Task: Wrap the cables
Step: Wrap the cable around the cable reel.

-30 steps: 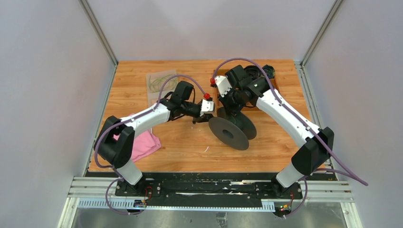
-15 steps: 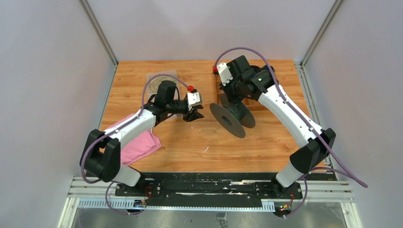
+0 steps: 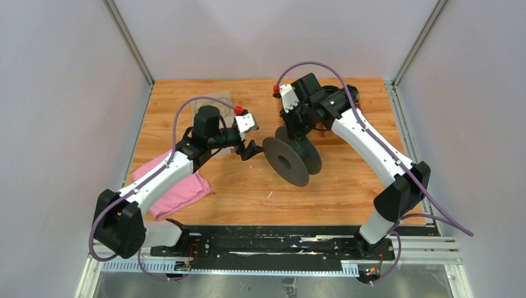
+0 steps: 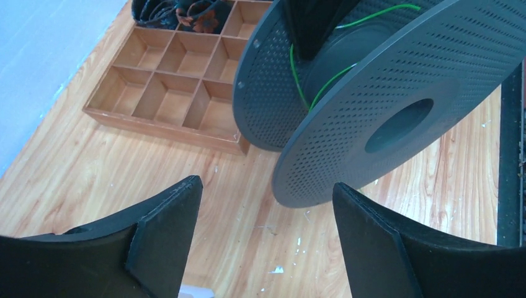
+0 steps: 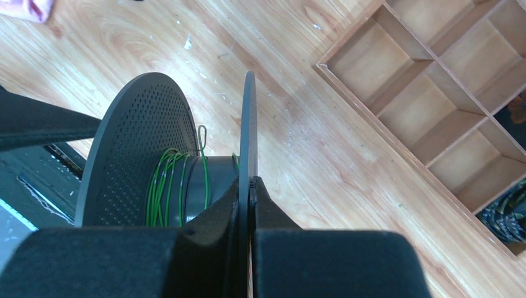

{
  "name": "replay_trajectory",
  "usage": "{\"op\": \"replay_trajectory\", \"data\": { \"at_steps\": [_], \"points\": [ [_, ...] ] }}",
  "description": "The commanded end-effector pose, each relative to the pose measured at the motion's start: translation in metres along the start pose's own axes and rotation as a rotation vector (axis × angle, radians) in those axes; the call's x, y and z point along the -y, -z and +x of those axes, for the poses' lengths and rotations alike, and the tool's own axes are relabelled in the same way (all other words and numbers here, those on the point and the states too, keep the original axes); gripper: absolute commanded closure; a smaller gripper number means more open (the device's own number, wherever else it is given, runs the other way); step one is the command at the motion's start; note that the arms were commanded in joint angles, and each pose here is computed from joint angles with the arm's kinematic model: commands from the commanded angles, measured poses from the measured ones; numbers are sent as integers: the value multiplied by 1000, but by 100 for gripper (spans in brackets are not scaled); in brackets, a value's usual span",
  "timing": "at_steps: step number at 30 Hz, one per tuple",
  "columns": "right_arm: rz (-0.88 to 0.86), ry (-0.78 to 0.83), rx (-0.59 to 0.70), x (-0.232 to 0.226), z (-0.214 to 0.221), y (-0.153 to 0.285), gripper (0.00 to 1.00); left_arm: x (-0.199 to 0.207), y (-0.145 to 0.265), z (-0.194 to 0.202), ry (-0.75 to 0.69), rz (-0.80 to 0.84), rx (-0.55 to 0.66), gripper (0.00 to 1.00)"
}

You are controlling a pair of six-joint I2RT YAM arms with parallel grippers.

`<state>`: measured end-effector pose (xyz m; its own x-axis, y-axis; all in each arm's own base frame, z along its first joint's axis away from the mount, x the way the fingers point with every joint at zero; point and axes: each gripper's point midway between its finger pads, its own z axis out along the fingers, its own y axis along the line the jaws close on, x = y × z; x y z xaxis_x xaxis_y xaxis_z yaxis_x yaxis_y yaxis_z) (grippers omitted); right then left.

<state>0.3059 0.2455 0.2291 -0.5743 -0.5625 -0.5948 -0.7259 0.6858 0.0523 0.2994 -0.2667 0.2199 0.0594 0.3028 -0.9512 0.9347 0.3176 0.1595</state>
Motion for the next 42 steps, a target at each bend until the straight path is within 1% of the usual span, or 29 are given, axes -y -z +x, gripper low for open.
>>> {"op": "replay_trajectory", "data": {
  "at_steps": [1,3,7,12,13,17,21,24,26,27,30,32,35,39,42],
  "points": [
    [-82,-18,47,-18,-11,-7,99,7,4,-14,-72,39,28,19],
    [-86,-11,35,-20,-8,-12,99,19,5,-15,-127,119,12,21],
    [-93,30,42,-26,-4,-20,99,29,7,-20,-193,208,-4,22],
    [-74,62,50,-26,-1,-27,99,31,4,-16,-176,237,-13,24],
    [-74,60,48,-26,0,-28,99,31,3,-15,-169,240,-19,25],
    [-111,38,35,-33,4,-33,99,32,2,-11,-141,254,-39,25],
    [-114,17,30,-32,7,-34,99,32,4,-2,-137,227,-55,25],
    [-103,-8,62,-26,2,-26,99,27,9,6,-105,163,-93,24],
    [-86,-25,93,-19,-4,-17,99,18,13,9,-76,94,-112,25],
    [-73,-34,112,-15,-9,-11,99,11,16,11,-35,49,-123,27],
    [-29,-89,157,2,-18,3,99,-3,26,25,34,-51,-183,41],
    [-5,-124,183,12,-23,11,99,3,30,44,31,-31,-242,44],
    [-5,-190,218,19,-29,20,99,19,26,71,44,47,-288,42],
    [-24,-238,266,21,-40,34,99,28,18,87,48,109,-294,43],
    [-17,-245,300,24,-46,46,99,30,14,97,-18,133,-306,44]
  ]
}}
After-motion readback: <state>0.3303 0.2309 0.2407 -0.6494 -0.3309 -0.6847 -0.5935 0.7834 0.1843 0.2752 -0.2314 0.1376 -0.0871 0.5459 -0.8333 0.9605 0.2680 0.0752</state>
